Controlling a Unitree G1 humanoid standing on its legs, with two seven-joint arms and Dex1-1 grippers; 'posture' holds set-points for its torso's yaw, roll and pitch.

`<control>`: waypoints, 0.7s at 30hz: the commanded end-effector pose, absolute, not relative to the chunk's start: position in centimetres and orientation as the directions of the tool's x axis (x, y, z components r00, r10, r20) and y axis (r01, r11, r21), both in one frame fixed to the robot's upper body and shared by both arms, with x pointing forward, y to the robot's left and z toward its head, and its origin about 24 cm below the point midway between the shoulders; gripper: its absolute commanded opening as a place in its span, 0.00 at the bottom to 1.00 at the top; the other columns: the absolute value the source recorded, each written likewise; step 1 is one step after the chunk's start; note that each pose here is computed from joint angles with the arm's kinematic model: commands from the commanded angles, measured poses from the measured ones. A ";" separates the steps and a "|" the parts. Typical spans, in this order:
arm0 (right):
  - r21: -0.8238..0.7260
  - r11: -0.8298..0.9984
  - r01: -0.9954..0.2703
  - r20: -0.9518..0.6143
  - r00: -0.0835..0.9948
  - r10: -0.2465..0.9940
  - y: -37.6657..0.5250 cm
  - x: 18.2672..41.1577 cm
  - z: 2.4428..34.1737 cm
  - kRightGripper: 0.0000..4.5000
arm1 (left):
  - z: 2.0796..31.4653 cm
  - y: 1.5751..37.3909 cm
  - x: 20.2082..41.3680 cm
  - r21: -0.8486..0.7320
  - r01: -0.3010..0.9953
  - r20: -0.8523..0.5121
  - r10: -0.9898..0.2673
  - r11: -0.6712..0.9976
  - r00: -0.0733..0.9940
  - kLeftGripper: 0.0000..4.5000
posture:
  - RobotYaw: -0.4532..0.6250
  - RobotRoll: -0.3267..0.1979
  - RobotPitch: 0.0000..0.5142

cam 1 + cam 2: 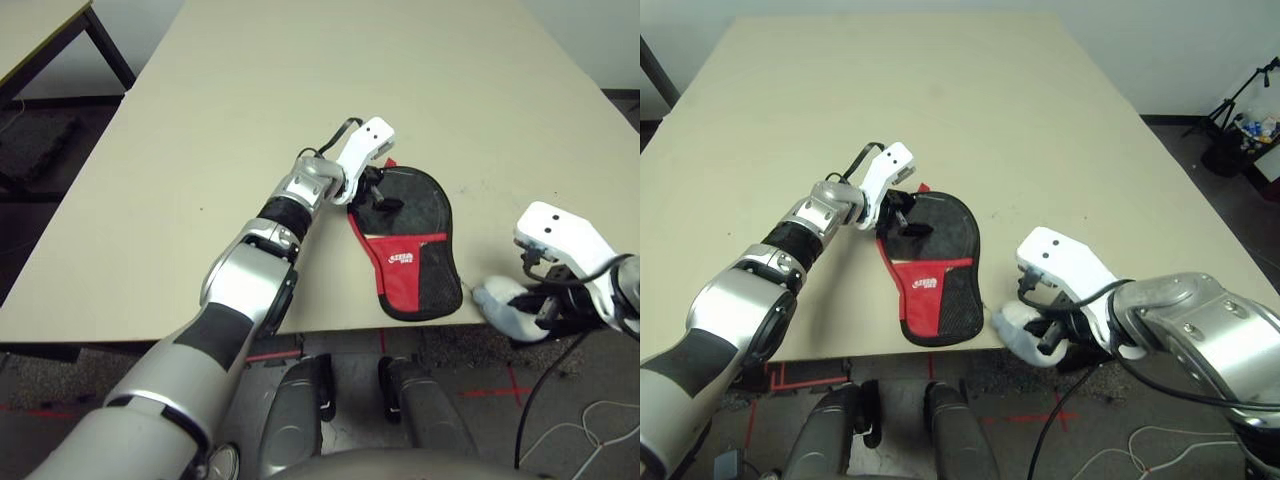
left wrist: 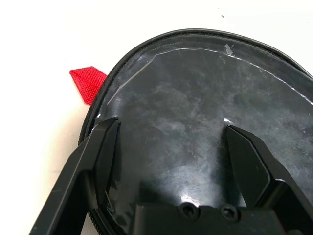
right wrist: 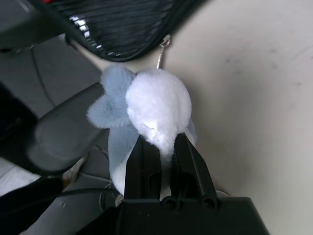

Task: Store the ping-pong paddle in its case and zip it.

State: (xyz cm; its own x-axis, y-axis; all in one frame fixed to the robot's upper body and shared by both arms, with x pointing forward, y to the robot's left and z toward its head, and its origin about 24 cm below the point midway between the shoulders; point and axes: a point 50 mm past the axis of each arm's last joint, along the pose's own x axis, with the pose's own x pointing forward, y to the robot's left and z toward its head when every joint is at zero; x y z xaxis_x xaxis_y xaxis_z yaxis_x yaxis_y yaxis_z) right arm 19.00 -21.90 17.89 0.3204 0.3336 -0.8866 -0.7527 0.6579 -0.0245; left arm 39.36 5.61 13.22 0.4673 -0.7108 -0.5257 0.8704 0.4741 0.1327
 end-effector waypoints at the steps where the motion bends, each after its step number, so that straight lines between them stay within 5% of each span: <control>1: -0.019 0.678 -0.735 -0.893 0.317 0.319 -22.0 19.1 17.8 0.01 | 11.1 6.2 39.0 0.099 0.857 -0.593 -0.662 0.505 0.458 1.00 | 0.20 0.62 0.35; 4: -0.014 0.691 -0.722 -0.873 0.346 0.344 -21.9 19.9 18.2 0.01 | 11.6 6.4 39.2 0.105 0.850 -0.570 -0.669 0.517 0.477 1.00 | 0.21 0.62 0.33; 13: 0.096 0.747 -0.658 -0.767 0.430 0.476 -24.9 22.7 23.9 0.68 | 17.0 10.2 39.4 -0.094 0.838 -0.389 -0.795 0.537 0.466 1.00 | 0.28 0.62 0.27; 18: 0.042 0.859 -0.510 -0.627 0.656 0.420 -27.9 26.2 24.7 1.00 | 20.2 16.4 40.1 -0.091 0.617 -0.183 -0.622 0.782 0.761 1.00 | 0.32 0.62 0.25; 21: -0.006 0.926 -0.378 -0.510 0.798 0.322 -29.2 29.0 23.5 1.00 | 20.6 20.0 40.1 -0.085 0.435 -0.072 -0.441 0.896 0.894 1.00 | 0.34 0.62 0.25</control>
State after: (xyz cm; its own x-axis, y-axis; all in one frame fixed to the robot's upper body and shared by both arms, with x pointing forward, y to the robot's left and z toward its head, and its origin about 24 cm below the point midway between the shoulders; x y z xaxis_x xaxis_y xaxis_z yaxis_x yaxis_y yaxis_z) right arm 27.77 -28.09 23.64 0.7082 0.4086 -0.5757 -0.4703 0.8813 0.0470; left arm 40.21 18.36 21.45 0.8384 -0.5357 -0.1005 0.5308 0.8443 -0.0733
